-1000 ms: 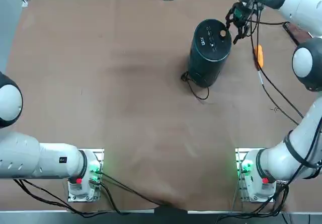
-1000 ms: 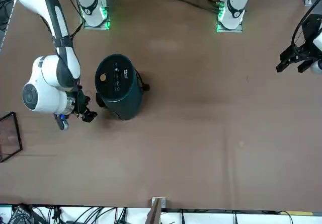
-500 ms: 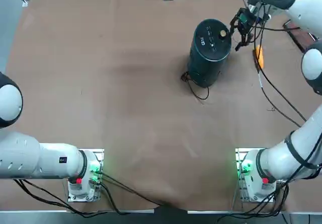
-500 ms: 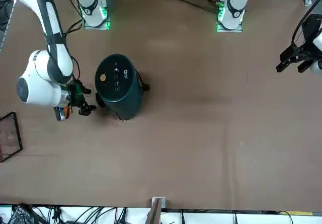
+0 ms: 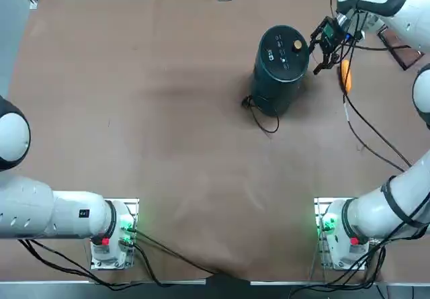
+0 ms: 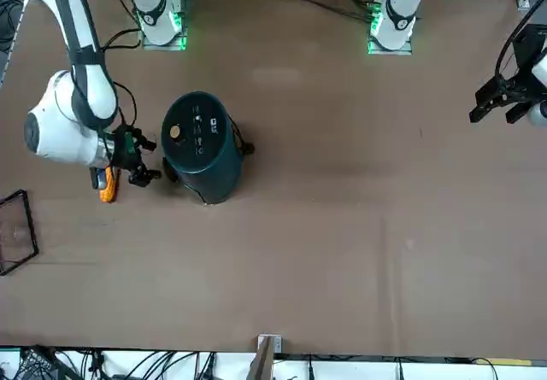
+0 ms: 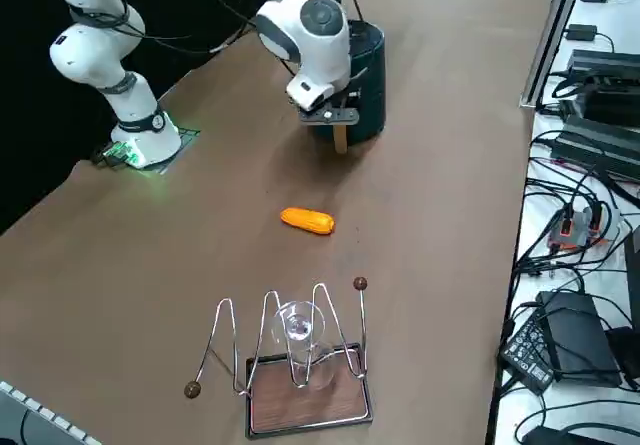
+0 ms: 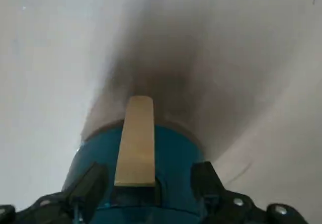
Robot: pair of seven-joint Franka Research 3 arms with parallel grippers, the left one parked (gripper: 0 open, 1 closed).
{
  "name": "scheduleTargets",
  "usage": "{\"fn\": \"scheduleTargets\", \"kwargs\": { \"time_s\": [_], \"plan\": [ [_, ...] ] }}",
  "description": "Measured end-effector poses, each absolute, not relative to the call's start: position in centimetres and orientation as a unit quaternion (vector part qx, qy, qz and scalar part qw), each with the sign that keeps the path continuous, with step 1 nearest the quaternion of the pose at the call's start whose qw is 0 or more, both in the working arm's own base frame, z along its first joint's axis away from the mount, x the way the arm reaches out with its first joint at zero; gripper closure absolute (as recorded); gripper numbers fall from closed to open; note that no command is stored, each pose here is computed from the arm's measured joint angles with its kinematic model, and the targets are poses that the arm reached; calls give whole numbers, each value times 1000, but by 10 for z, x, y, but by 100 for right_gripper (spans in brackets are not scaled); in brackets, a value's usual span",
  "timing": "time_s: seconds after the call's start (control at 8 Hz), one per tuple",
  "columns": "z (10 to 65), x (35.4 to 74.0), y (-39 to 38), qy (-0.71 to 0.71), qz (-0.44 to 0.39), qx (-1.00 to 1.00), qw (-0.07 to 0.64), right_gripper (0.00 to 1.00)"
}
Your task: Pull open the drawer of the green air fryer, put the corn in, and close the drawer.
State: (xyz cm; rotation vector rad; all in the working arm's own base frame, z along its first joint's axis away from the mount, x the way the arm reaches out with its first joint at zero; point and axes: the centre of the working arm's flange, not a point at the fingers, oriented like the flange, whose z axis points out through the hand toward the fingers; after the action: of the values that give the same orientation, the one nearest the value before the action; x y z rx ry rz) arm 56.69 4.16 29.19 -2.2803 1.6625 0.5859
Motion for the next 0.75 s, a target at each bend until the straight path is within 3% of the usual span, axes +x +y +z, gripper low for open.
{"fn": "scheduleTargets", "kwargs": {
  "time_s": [0.75],
  "plan": [
    [285,565,47,578,197,-780,136,0]
  ]
}}
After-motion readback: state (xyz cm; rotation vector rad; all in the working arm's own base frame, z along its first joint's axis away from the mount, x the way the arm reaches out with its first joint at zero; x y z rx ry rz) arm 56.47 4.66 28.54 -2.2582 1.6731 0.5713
